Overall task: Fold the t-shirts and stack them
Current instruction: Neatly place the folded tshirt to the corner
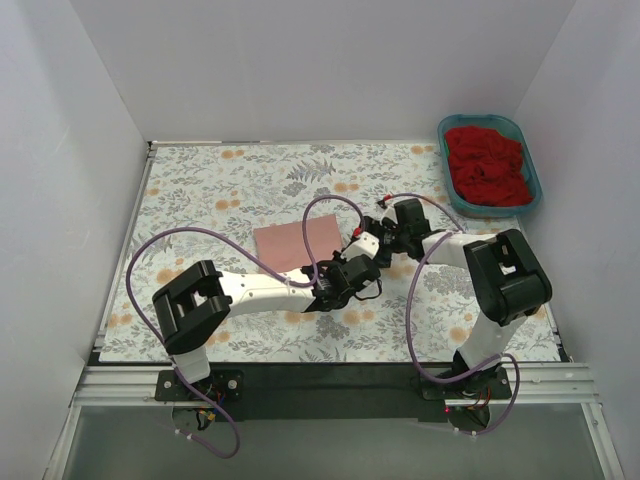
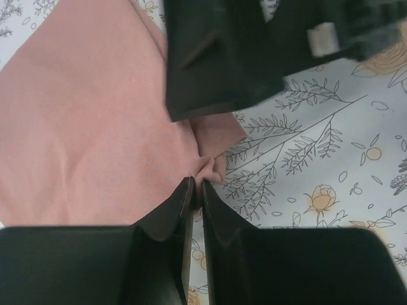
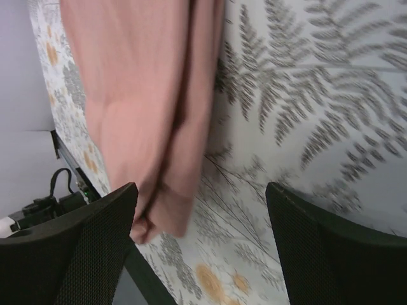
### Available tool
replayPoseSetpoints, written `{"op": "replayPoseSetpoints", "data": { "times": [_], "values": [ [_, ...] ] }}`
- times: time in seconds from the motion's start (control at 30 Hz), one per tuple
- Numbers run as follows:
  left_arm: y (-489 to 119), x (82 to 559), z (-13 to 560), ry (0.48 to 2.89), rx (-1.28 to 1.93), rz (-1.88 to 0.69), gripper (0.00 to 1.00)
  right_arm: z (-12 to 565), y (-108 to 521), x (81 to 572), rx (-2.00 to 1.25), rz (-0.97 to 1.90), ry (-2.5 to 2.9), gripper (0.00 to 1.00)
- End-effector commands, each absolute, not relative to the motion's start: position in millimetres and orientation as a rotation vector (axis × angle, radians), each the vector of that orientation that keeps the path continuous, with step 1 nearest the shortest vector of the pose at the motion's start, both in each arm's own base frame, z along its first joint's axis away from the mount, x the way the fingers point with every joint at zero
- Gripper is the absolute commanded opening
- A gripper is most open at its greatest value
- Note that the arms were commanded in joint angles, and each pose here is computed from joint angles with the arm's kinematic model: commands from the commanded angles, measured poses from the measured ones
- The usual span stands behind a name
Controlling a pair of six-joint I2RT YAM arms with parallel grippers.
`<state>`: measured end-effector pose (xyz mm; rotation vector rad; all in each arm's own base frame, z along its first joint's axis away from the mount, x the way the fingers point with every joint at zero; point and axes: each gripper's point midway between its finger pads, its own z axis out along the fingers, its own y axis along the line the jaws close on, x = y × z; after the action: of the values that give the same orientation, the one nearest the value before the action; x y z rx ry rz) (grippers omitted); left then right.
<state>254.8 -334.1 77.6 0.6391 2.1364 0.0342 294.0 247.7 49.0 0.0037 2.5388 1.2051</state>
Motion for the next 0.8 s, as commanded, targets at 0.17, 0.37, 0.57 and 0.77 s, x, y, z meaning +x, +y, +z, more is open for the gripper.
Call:
{"op": "replayPoseSetpoints", "data": {
  "times": [0.17,0.37,0.57,0.77],
  "values": [
    [-335,257,97,2.114,0.536,-0.040,0.06,55,321,300,-0.109,1.357,2.525,0.80],
    [-338,256,100,2.110,0.504,-0.085,0.07,49,342,283,-0.201,1.370,2.550,0.65],
    [-348,251,104,2.127,0.497,-0.157,0.14,44,338,279,-0.281,1.311,2.555,0.26],
    [-350,250,132,2.113,0.400,-0.249,0.34,44,311,283,-0.388,1.069,2.571,0.01]
  ]
}}
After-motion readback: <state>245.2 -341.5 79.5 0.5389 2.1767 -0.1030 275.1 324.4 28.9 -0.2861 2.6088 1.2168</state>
